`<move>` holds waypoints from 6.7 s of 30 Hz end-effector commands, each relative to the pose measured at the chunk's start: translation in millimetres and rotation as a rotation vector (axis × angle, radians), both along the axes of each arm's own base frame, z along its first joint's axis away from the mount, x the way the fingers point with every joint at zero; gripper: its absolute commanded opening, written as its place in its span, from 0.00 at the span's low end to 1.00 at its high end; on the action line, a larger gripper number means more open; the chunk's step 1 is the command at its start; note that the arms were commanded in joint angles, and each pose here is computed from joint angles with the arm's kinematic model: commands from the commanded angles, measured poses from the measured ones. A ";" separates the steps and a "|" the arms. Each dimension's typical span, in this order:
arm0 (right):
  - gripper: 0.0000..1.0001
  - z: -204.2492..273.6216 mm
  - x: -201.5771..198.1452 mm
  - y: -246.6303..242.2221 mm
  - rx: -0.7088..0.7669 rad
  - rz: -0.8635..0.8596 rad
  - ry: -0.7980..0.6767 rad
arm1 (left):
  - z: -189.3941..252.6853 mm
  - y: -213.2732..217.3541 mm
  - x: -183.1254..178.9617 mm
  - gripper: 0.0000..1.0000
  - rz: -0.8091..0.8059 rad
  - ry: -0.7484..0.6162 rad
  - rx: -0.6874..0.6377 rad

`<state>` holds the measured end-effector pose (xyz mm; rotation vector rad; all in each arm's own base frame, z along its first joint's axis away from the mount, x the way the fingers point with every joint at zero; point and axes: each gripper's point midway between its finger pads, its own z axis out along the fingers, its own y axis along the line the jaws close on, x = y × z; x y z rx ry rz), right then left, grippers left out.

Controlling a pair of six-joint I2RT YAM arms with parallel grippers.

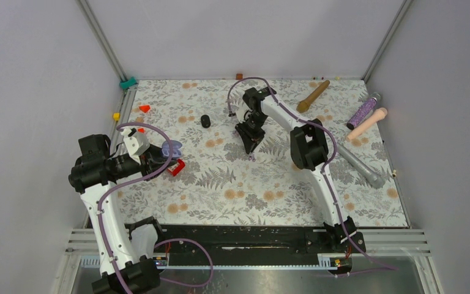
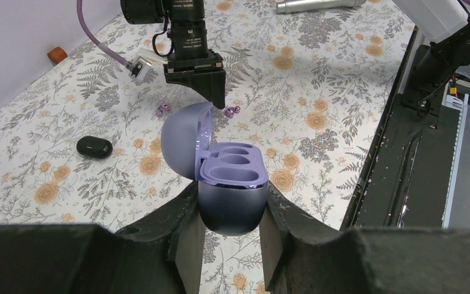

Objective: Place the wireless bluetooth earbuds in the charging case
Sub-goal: Move the earbud to the center of the board, then pick up the earbud from the center of the board.

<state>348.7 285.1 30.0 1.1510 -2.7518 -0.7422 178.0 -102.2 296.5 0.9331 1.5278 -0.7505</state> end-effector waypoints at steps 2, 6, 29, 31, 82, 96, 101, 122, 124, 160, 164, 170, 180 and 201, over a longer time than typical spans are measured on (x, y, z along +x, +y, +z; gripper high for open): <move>0.36 0.1 -0.5 3.3 -0.052 -0.026 0.008 | 9.5 -3.9 -2.1 0.00 -0.025 -0.063 -0.025; 0.36 -5.1 -7.2 1.6 -0.068 -0.031 0.055 | 9.7 -3.8 -2.3 0.00 -0.023 -0.065 -0.024; 0.35 1.4 -49.3 -13.4 -0.068 -0.029 0.183 | 9.9 -3.2 -2.1 0.00 -0.019 -0.065 -0.027; 0.35 4.8 -54.8 -12.4 -0.040 -0.032 0.209 | 9.3 -3.2 -2.3 0.00 -0.018 -0.064 -0.027; 0.37 22.9 -72.7 -22.9 0.175 -0.016 0.345 | 10.9 -2.0 -1.9 0.00 -0.010 -0.068 -0.030; 0.35 15.8 -76.3 -27.5 0.161 -0.003 0.351 | 10.8 -1.9 -2.0 0.00 -0.008 -0.068 -0.030; 0.36 16.3 -77.9 -28.0 0.167 0.005 0.350 | 11.1 -1.8 -2.1 0.00 -0.007 -0.069 -0.031; 0.40 24.3 -83.2 -30.8 0.223 0.002 0.380 | 10.9 -1.2 -1.6 0.00 -0.004 -0.070 -0.033; 0.40 20.5 -82.1 -30.6 0.218 -0.008 0.379 | 11.1 -0.8 -1.4 0.00 -0.003 -0.071 -0.032; 0.17 20.9 -77.4 -22.8 0.271 -0.041 0.335 | 12.1 -1.1 -2.3 0.00 -0.001 -0.074 -0.033; 0.15 17.1 -73.8 -24.9 0.250 -0.045 0.301 | 12.3 -1.2 -2.4 0.00 -0.001 -0.074 -0.035; 0.09 18.4 -71.6 -25.8 0.243 -0.043 0.281 | 12.4 -1.2 -2.0 0.00 -0.003 -0.074 -0.038; 0.07 94.5 -61.8 -42.9 0.247 0.062 -0.024 | 14.6 -1.8 2.2 0.00 -0.022 -0.042 -0.098; 0.08 294.6 -116.1 -6.6 0.524 0.206 -0.612 | -6.7 -82.5 16.6 0.00 -0.477 0.175 -0.011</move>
